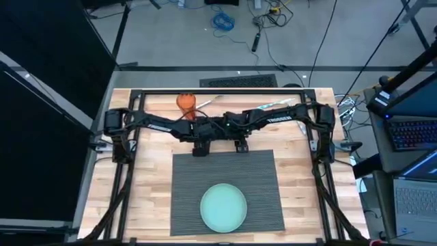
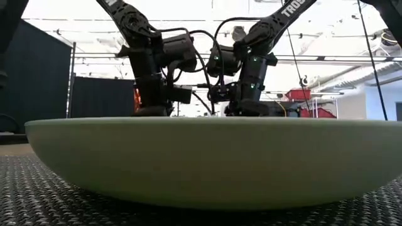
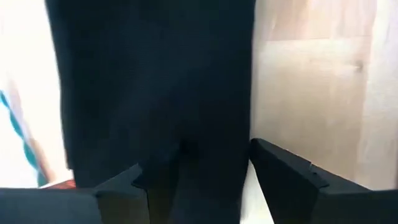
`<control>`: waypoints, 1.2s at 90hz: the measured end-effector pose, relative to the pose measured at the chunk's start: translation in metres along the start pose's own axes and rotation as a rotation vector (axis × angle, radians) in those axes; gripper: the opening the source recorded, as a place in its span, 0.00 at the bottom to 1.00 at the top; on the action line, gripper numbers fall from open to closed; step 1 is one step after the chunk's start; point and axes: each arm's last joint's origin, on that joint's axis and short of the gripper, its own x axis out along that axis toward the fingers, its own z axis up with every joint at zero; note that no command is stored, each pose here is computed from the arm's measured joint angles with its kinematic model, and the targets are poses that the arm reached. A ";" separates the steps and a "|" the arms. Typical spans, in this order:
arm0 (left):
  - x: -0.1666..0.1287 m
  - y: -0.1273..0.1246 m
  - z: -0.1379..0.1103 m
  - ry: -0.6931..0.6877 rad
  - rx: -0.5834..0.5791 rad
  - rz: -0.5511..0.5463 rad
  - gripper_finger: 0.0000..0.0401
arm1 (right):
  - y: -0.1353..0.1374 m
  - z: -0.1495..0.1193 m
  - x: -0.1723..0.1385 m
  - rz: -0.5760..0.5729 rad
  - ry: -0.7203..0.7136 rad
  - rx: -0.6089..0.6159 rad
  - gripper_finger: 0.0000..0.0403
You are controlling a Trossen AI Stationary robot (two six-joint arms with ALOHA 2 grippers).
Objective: Set table place
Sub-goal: Put the black table napkin on the gray table mat
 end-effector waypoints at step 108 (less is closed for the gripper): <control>-0.031 0.014 0.021 0.025 -0.092 0.135 0.00 | 0.008 0.008 -0.038 -0.040 -0.009 0.005 0.00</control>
